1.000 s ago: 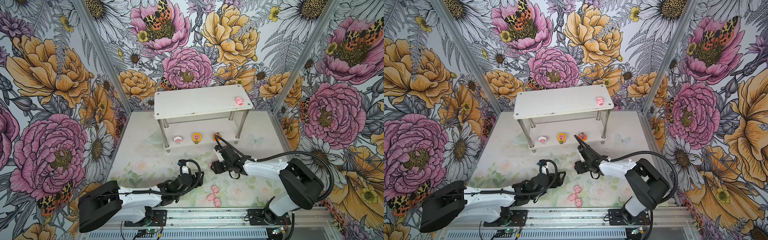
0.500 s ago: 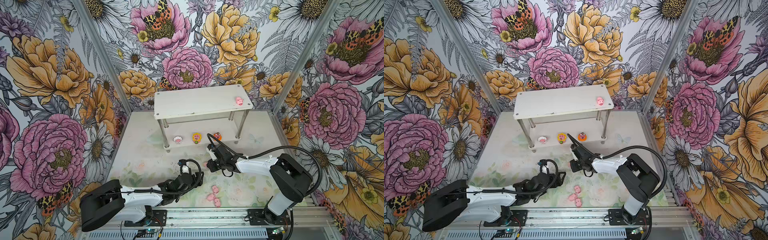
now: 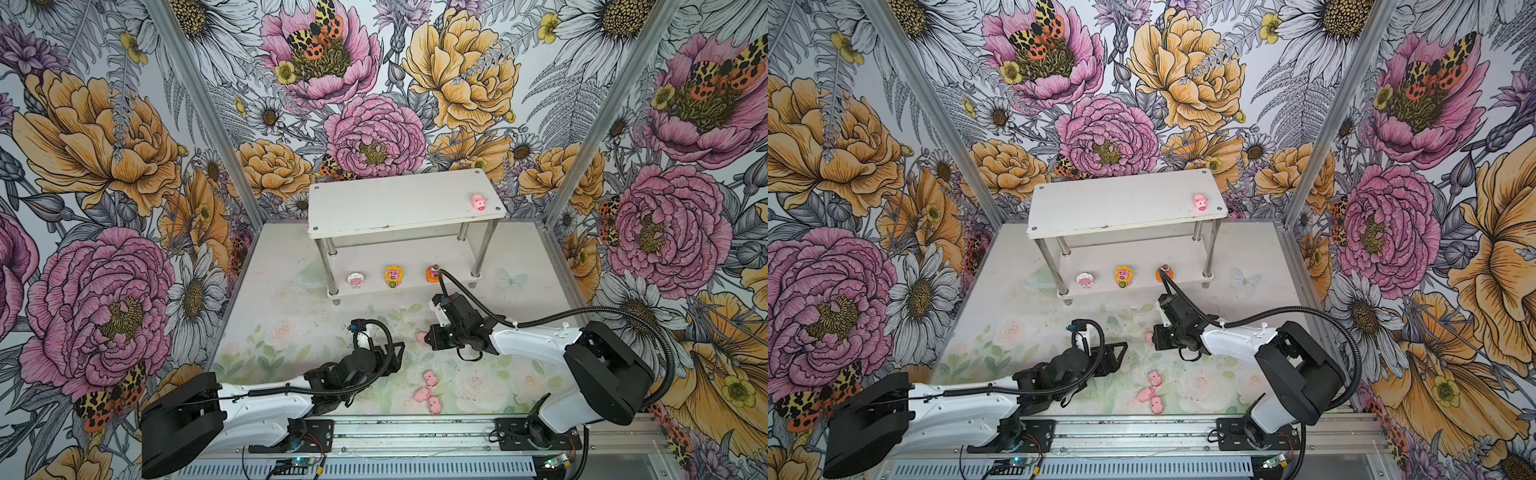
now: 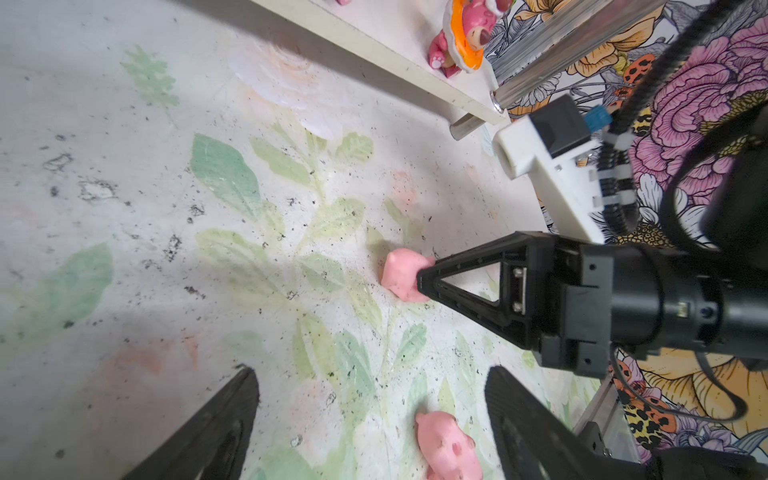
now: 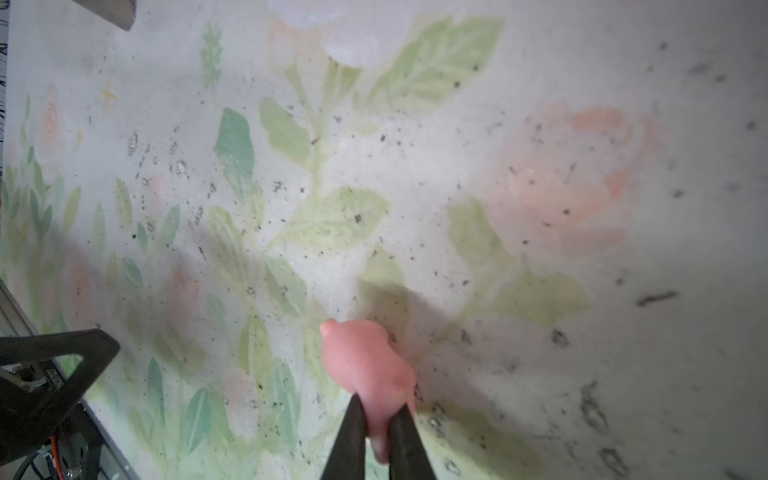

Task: Place and organize the plastic toys onto the shelf

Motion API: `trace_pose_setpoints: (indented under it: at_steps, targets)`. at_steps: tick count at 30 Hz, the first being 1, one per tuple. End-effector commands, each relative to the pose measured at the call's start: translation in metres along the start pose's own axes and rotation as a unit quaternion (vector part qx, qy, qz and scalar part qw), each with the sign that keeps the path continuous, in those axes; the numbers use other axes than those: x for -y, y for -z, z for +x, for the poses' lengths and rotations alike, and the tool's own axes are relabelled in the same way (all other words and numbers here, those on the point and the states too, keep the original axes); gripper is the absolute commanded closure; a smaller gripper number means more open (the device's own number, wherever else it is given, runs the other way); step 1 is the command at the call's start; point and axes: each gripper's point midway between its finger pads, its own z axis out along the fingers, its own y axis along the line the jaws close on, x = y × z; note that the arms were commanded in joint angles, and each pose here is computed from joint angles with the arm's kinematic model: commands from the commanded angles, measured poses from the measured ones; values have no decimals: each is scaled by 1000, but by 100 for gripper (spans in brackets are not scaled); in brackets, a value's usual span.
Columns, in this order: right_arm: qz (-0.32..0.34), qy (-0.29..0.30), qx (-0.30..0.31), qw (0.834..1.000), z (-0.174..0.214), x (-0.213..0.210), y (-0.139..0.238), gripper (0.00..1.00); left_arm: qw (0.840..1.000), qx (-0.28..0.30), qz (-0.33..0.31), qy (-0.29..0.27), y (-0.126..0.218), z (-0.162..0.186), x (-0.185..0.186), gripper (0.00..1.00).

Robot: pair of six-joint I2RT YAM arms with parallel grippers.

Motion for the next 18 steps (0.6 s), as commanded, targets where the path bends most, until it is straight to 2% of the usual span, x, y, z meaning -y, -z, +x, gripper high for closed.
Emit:
trace_pose_setpoints:
  at_steps: [1, 8, 11, 18]
  targets:
    - [-27, -32, -6, 999, 4, -3, 5, 88, 1000, 10, -12, 5, 3, -2, -11, 13]
    - [-13, -51, -5, 999, 5, 15, 2, 86, 1000, 15, -11, 7, 8, -4, -12, 13]
    - [8, -55, 6, 998, 3, 28, 3, 79, 1000, 16, -14, 6, 9, -5, -13, 12]
    - [35, -67, 24, 997, 1, 48, 9, 54, 1000, 19, -20, 4, 9, -6, -14, 12]
